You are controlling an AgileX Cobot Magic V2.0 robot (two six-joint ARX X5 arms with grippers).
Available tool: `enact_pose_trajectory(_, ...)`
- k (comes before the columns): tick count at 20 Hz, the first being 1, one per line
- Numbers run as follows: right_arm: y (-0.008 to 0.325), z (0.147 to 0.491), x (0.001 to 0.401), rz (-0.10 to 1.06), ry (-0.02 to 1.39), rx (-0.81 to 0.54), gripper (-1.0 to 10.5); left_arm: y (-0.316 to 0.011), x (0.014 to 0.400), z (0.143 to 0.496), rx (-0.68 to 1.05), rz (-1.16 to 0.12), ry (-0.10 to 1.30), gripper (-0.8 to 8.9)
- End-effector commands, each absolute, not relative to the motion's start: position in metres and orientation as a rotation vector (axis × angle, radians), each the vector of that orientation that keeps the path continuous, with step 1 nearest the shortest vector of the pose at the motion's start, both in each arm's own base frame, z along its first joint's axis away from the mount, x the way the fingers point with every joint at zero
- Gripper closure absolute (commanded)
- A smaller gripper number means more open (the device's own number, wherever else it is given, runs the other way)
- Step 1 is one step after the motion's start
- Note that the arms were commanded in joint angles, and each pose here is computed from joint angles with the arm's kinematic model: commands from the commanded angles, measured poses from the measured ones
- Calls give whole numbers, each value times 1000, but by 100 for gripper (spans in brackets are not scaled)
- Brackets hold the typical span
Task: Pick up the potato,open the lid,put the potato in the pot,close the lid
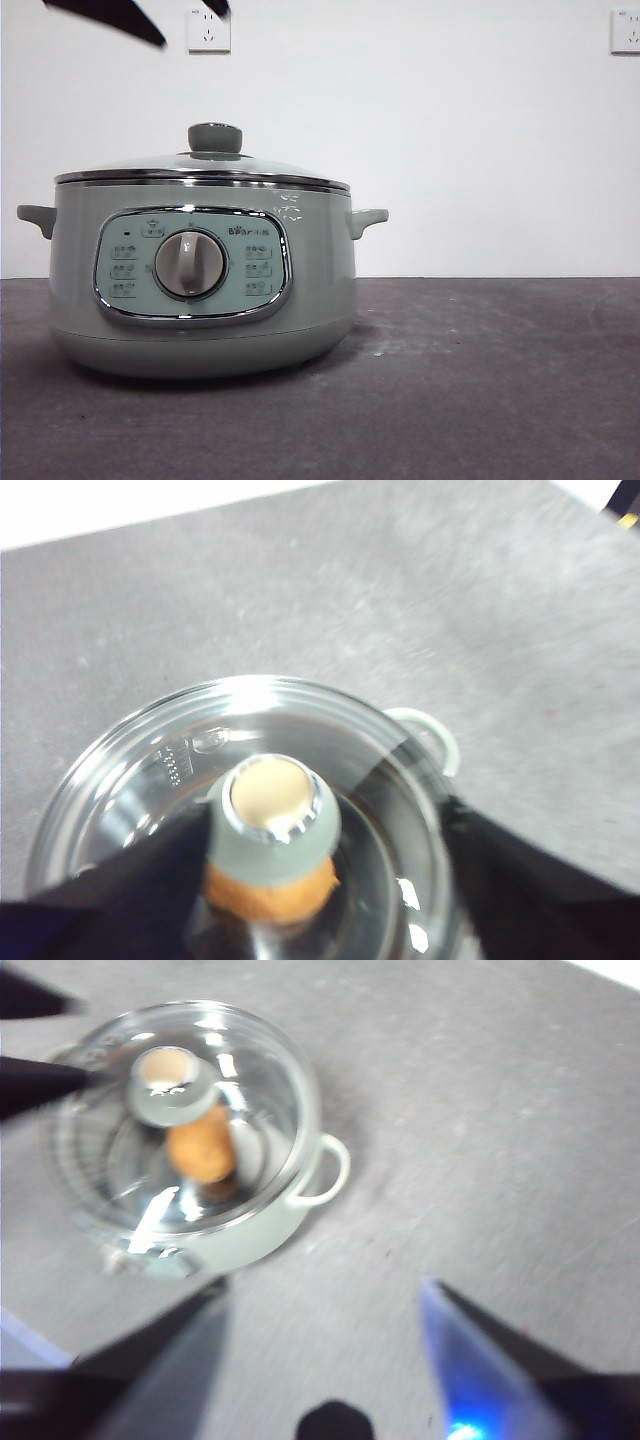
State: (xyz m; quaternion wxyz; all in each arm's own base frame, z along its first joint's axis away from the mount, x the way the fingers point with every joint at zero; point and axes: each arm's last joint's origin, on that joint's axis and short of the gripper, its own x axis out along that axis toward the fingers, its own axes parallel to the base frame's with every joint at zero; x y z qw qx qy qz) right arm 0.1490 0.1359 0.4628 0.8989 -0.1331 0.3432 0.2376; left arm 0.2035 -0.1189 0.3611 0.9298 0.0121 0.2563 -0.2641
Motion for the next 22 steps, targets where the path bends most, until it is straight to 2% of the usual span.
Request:
enact_pose_trajectory(1, 135, 443, 148, 483, 669, -266, 957, -108, 181, 376, 45, -562, 462, 821)
enact_pose_trajectory(5, 125, 407, 139, 484, 569, -221, 958, -88, 152, 390, 78, -471, 396, 821)
enact_pose_trajectory(8, 115, 382, 129, 494, 471, -162, 958, -76, 133, 390, 73, -463, 337, 821)
enact_pose_trajectory(14, 97, 318, 111, 474, 345, -52, 958, -55, 98, 336, 35, -424, 272, 821)
enact_pose_trajectory(18, 92, 292, 106, 472, 342, -36, 958, -49, 88, 307, 20, -425, 240, 821)
enact_pose_trajectory(22, 92, 284, 105, 464, 405, -64, 946, -48, 86, 303, 14, -428, 244, 818)
